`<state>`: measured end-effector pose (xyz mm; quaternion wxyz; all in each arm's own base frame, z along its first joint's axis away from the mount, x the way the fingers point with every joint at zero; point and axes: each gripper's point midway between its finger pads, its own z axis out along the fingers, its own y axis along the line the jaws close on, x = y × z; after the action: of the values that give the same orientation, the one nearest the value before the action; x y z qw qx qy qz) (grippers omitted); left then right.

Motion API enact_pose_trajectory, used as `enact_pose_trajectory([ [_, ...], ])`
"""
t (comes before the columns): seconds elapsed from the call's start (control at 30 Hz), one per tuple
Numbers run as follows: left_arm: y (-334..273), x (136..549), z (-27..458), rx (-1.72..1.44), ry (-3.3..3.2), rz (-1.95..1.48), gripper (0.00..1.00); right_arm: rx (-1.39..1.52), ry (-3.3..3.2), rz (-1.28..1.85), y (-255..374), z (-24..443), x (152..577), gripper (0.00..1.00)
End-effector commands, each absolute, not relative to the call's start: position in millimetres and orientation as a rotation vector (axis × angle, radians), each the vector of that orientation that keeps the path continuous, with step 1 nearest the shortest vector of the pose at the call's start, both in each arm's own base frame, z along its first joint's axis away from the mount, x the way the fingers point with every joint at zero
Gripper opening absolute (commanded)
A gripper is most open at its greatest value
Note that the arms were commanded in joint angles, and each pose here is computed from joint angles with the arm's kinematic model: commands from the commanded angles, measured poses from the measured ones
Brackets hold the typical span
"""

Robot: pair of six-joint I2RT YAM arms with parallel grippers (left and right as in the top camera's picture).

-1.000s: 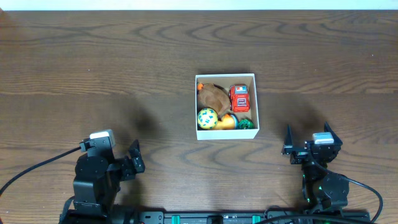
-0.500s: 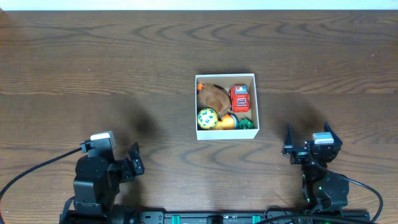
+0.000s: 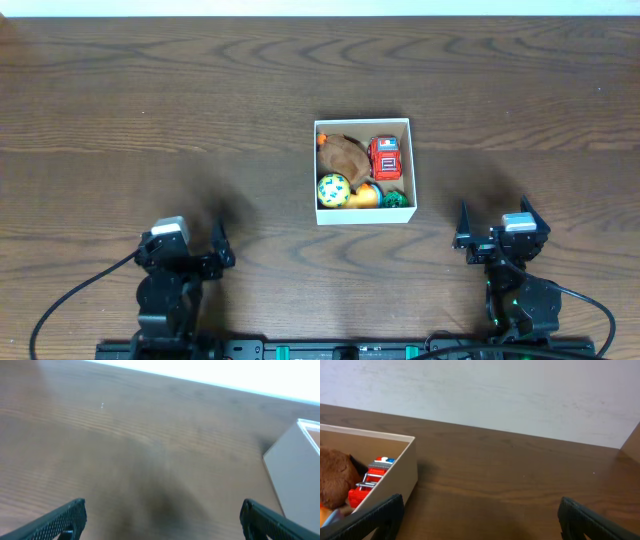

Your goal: Pack container

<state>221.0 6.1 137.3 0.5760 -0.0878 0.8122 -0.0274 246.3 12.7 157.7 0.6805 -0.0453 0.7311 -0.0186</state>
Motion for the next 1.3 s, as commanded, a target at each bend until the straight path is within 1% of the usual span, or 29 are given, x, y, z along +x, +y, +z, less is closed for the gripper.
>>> enact_pose_trajectory([
  [0.0, 7.6, 228.9, 131.6, -0.177, 1.846, -0.038, 0.98, -0.112, 1.64, -0.052, 12.0, 157.2, 246.0, 0.99],
  [0.17, 7.2, 242.4, 137.9, -0.085, 1.729, 0.025, 0.98, -0.112, 1.64, -0.051, 12.1, 157.2, 246.0, 0.99],
  [0.33, 7.0, 243.6, 138.3, -0.04, 1.718, 0.062, 0.98, -0.112, 1.64, -0.051, 12.1, 157.2, 246.0, 0.99],
  [1.27, 6.7, 243.9, 136.0, -0.039, 1.728, 0.061, 0.98, -0.112, 1.64, -0.052, 12.1, 157.2, 246.0, 0.99],
])
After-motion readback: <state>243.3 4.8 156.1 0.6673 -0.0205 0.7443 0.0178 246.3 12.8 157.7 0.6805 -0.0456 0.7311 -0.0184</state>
